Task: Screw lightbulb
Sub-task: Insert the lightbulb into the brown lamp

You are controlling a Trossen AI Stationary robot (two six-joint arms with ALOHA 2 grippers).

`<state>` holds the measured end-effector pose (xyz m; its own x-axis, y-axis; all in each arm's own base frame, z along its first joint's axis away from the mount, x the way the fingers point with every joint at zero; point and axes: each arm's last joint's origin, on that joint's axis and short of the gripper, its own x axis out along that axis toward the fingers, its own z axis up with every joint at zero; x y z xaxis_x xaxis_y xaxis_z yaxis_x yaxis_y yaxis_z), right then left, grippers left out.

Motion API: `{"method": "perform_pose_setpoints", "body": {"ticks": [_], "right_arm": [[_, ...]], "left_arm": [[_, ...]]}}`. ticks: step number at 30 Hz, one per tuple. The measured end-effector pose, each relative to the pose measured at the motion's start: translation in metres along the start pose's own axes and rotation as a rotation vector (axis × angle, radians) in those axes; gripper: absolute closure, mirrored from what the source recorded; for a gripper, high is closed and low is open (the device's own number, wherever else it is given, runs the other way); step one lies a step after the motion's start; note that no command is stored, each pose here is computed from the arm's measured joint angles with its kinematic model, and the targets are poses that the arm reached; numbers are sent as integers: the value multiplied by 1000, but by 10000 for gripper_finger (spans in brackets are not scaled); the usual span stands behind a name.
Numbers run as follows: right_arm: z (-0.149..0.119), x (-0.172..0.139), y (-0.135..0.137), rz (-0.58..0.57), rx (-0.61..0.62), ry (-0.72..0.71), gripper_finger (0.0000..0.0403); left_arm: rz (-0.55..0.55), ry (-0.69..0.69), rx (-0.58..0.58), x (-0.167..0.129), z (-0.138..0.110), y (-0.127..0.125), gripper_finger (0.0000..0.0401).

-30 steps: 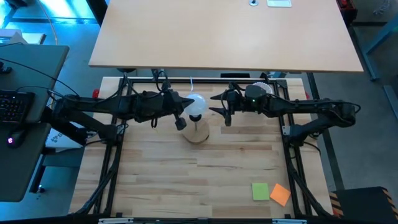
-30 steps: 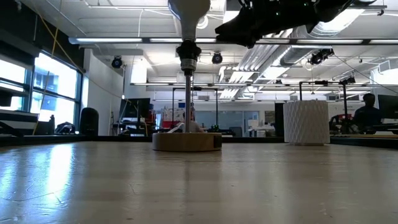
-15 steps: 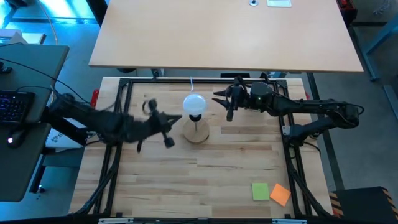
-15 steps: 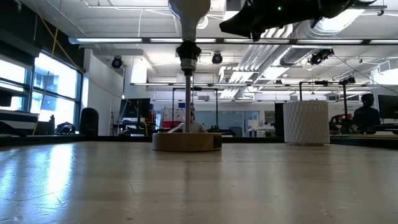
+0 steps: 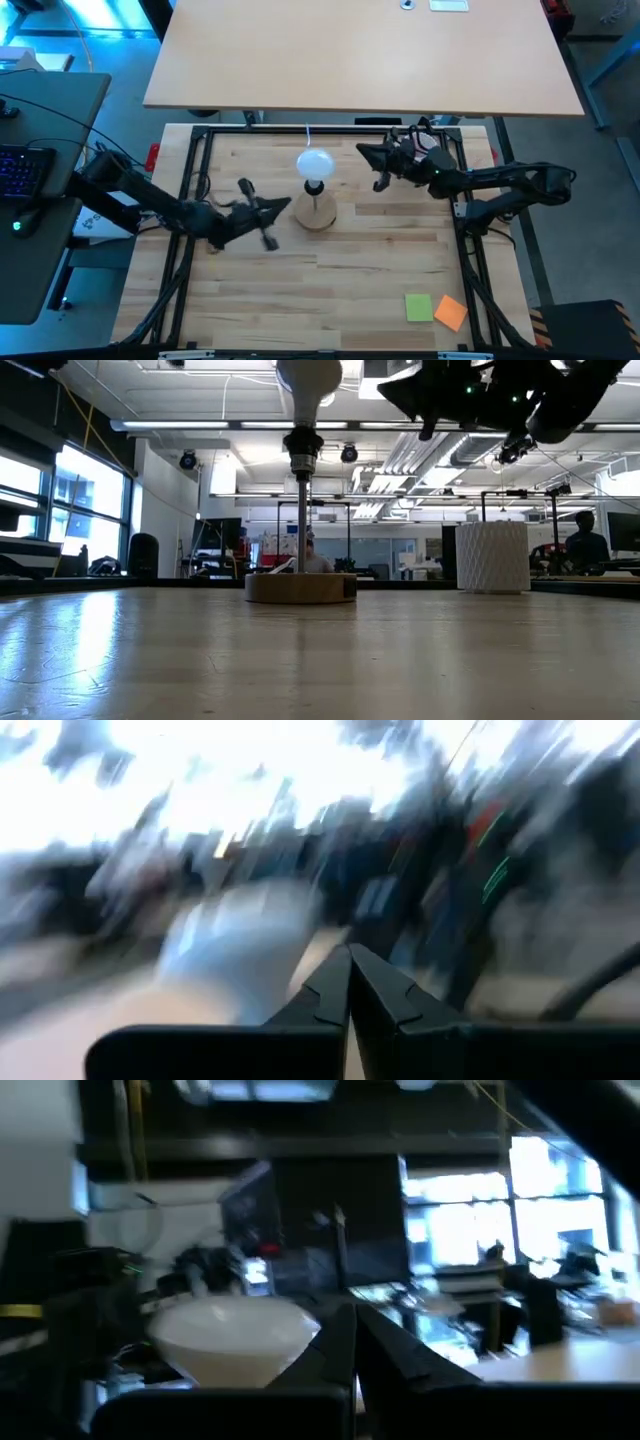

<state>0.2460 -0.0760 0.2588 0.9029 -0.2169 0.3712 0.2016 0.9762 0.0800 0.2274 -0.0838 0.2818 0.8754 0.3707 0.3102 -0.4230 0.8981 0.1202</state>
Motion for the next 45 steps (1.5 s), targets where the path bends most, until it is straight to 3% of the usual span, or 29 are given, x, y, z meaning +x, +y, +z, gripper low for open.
{"method": "perform_pose_setpoints", "body": {"ticks": [2, 6, 11, 13, 25, 34, 39, 45], "right_arm": [[-2, 5, 4, 29, 7, 4, 402], [-5, 19, 12, 51, -7, 11, 402], [-13, 20, 10, -155, -23, 65, 402], [-15, 19, 7, -186, -40, 105, 402], [-6, 2, -3, -242, -109, 348, 402], [-6, -6, -4, -251, -116, 444, 400], [-7, -12, -3, -190, -173, 536, 358], [-11, -18, -1, -165, -136, 872, 250]], "left_arm": [[8, -113, -21, -2, 6, 9, 401], [42, -106, 8, 6, -3, 19, 401], [17, -112, -49, 16, -10, 28, 401], [22, -110, -54, 17, -10, 29, 401], [17, 52, -49, 13, -24, 19, 401], [11, 72, -45, 13, -26, 18, 401], [6, 88, -41, 13, -28, 18, 401], [2, 100, -44, 13, -30, 17, 401]]}}
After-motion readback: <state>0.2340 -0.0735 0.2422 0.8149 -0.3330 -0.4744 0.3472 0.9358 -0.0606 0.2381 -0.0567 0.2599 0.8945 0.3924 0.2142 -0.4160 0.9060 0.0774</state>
